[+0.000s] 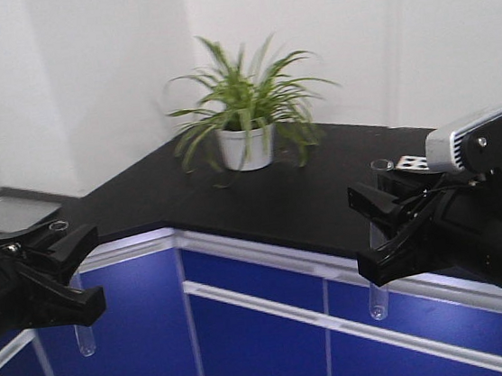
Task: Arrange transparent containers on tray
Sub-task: 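Keep both tubes held while the base drives to the yellow tray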
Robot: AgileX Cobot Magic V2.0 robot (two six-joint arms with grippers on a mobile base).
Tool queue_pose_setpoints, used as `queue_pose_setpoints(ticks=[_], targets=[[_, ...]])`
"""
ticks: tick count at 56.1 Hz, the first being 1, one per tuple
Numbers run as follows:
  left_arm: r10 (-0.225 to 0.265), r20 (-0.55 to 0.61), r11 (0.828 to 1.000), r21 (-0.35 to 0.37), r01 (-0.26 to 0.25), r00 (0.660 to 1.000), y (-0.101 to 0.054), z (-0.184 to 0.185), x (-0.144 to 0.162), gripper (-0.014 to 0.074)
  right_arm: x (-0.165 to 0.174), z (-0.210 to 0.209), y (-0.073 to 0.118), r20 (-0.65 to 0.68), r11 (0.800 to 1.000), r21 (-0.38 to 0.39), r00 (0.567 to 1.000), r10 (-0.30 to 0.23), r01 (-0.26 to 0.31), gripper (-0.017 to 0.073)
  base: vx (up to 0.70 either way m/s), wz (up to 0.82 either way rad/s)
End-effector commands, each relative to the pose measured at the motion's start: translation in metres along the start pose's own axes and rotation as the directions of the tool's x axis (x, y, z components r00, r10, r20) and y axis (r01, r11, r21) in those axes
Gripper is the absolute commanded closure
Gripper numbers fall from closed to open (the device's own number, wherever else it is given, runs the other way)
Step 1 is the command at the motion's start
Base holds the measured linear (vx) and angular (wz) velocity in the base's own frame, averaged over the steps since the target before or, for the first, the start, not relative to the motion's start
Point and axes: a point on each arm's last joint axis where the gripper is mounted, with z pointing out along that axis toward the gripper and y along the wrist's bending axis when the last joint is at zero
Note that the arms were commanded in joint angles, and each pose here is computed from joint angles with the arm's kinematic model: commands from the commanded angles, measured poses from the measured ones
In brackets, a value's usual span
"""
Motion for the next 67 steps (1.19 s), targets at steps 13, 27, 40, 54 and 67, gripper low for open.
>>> queue_pose_setpoints(ticks=[13,27,40,54,67], targets=[[-0.019,0.13,1.0,0.024,0.016,0.991,-0.0031,-0.0071,-0.0219,0.06,-0.0229,-0.0074,0.0016,0.123,1.0,-0.023,0.992,-0.001,0.004,0.0572,-0.33,0.53],[-0.019,0.127,1.0,0.023,0.016,0.992,-0.0028,-0.0063,-0.0212,0.06,-0.0234,-0.0072,0.002,0.131,1.0,-0.027,0.991,-0.001,0.004,0.0572,-0.29,0.51],[-0.019,0.125,1.0,0.023,0.016,0.992,-0.0028,-0.0058,-0.0208,0.06,-0.0229,-0.0071,0.0017,0.124,1.0,-0.024,0.992,-0.002,0.005,0.0572,-0.26,0.48],[-0.019,0.125,1.0,0.023,0.016,0.992,-0.0028,-0.0058,-0.0208,0.06,-0.0229,-0.0071,0.0017,0.124,1.0,-0.024,0.992,-0.002,0.005,0.0572,-0.23,0.48],[-0.019,0.125,1.0,0.023,0.016,0.992,-0.0028,-0.0058,-0.0208,0.06,-0.0229,-0.0071,0.0017,0.124,1.0,-0.024,0.992,-0.002,0.005,0.0572,-0.17,0.6]])
